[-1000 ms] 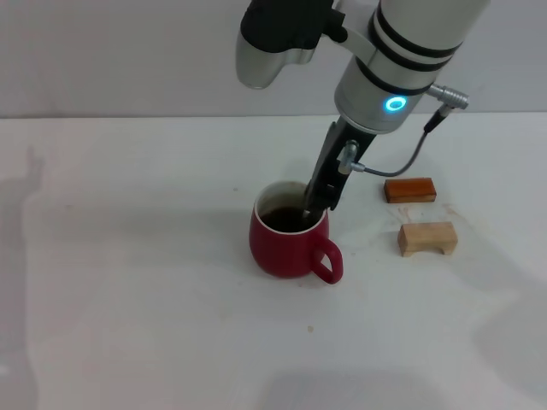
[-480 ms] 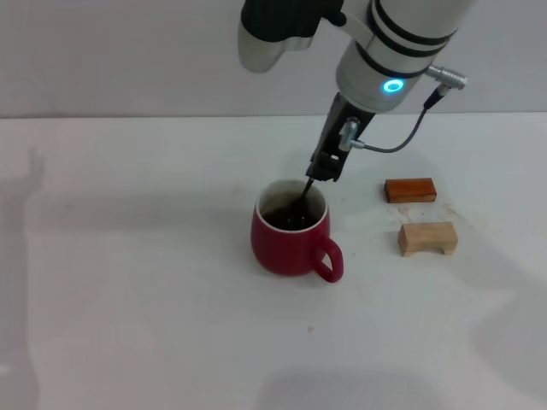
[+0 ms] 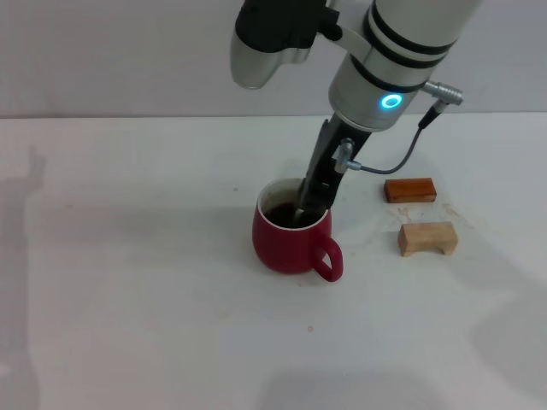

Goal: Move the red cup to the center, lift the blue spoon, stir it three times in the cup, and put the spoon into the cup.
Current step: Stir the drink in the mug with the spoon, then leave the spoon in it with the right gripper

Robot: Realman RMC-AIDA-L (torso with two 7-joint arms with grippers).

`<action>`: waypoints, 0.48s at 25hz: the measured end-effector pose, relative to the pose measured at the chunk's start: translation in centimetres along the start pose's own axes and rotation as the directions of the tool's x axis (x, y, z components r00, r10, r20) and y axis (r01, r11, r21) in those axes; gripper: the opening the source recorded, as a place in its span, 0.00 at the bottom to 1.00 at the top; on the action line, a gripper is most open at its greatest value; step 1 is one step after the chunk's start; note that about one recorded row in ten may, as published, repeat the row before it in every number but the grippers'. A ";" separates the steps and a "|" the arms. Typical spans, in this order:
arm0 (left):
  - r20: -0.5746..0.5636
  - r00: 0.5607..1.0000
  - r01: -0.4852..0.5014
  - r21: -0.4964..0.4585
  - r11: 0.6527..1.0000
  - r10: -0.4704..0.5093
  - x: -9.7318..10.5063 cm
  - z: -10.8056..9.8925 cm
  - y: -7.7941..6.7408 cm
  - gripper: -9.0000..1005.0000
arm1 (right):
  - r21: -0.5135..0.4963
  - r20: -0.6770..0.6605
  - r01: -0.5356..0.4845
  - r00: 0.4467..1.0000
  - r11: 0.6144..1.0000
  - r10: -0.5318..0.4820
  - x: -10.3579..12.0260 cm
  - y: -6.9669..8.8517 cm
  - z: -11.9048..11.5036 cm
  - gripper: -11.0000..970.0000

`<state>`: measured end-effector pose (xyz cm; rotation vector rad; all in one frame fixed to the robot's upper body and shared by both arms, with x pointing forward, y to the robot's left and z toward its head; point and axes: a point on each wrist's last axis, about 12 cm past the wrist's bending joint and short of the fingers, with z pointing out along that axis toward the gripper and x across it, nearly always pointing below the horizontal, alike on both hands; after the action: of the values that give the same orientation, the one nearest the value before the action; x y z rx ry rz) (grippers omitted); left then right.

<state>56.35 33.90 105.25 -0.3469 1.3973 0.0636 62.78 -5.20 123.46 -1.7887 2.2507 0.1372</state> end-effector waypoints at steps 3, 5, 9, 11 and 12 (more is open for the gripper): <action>0.002 1.000 0.000 0.000 1.000 0.000 0.0 0.0 0.0 0.84 | 0.014 0.026 0.010 1.000 1.000 -0.010 -0.5 -0.1 -0.1 0.15; 0.002 1.000 0.000 -0.001 1.000 0.000 0.0 0.0 0.0 0.84 | 0.034 0.040 0.012 0.999 0.999 -0.014 -0.8 -0.3 0.0 0.15; 0.002 1.000 0.001 -0.001 1.000 -0.001 0.0 0.0 0.0 0.84 | 0.090 0.029 0.010 1.000 0.996 -0.013 -0.7 -1.0 0.3 0.15; 0.002 1.000 0.001 -0.001 1.000 -0.001 0.0 0.0 0.0 0.84 | 0.120 0.002 0.010 1.000 0.993 -0.011 -0.4 -1.4 0.4 0.15; 0.002 1.000 0.001 -0.001 1.000 -0.001 0.0 0.0 0.0 0.84 | 0.120 0.002 0.010 1.000 0.993 -0.011 -0.4 -1.4 0.4 0.15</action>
<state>56.30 33.91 105.25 -0.3484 1.3951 0.0636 64.32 -5.07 123.31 -1.7371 2.1976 0.0028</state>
